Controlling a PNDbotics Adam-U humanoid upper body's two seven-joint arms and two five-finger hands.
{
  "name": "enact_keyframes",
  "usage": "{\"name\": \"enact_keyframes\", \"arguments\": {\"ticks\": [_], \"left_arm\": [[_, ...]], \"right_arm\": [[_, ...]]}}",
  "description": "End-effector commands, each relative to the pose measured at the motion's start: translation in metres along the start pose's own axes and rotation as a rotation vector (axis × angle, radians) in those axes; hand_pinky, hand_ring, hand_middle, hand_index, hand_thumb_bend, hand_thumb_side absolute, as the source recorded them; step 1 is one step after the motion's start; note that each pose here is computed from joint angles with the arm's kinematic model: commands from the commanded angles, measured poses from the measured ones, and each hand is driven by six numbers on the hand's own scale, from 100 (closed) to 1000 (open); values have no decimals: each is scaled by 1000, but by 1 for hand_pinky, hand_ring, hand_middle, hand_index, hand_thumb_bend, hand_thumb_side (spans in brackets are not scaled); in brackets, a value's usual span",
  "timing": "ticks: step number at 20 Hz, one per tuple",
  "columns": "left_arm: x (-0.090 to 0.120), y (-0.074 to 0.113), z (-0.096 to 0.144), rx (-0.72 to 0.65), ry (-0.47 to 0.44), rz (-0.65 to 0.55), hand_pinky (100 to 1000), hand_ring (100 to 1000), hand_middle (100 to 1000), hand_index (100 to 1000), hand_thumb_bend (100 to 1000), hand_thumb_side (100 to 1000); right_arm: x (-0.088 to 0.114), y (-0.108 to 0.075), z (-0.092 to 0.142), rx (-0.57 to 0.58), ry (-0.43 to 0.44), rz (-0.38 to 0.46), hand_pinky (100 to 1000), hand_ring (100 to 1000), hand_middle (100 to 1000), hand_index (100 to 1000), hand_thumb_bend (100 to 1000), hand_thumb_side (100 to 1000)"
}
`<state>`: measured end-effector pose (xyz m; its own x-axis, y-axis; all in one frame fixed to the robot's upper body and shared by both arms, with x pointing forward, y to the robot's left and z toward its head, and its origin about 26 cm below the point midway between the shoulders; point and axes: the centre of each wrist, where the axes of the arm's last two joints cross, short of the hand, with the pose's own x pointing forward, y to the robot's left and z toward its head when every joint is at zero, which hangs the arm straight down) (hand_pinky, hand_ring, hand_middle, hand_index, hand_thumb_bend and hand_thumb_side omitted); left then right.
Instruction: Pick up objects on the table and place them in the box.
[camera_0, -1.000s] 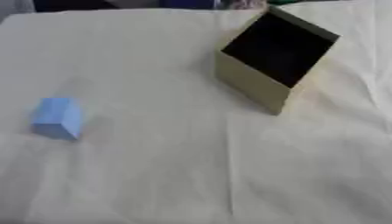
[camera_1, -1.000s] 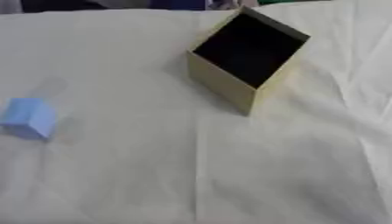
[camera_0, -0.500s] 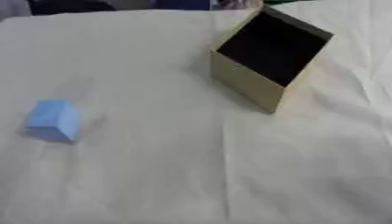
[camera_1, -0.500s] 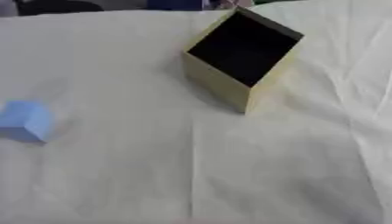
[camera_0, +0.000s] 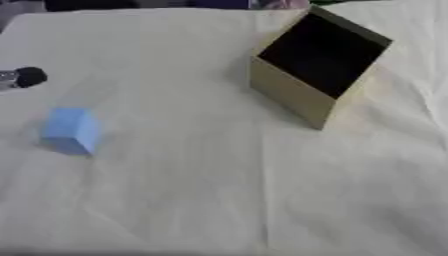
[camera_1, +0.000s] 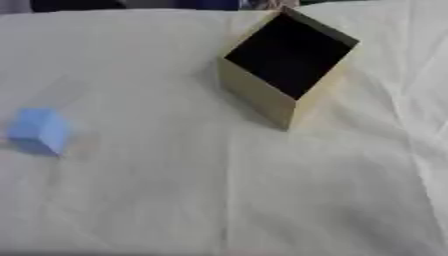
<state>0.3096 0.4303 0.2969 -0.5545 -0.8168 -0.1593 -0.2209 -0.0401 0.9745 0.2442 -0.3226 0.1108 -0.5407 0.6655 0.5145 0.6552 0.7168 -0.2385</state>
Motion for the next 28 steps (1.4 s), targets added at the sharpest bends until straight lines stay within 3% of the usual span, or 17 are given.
{"name": "enact_keyframes", "arguments": {"ticks": [1,9,19,24,28], "left_arm": [[-9,33,6,-115,5,-151,976,936,890,958,624,771],[-9,34,-2,-317,-19,-279,1000,961,911,982,771,663],[-15,20,-15,-512,-4,-335,1000,979,913,1000,786,649],[-19,14,-19,-597,37,-308,1000,972,894,1000,805,642],[-23,7,-22,-651,90,-241,1000,955,850,1000,765,604]], "right_arm": [[4,-1,-7,7,-31,-5,645,783,599,723,100,798],[4,0,-6,17,-30,-10,646,783,598,723,100,798],[5,1,-5,26,-25,-13,646,784,598,723,100,799],[5,2,-5,31,-27,-16,646,785,598,723,100,799],[6,3,-5,34,-26,-17,646,785,598,723,100,800]]}}
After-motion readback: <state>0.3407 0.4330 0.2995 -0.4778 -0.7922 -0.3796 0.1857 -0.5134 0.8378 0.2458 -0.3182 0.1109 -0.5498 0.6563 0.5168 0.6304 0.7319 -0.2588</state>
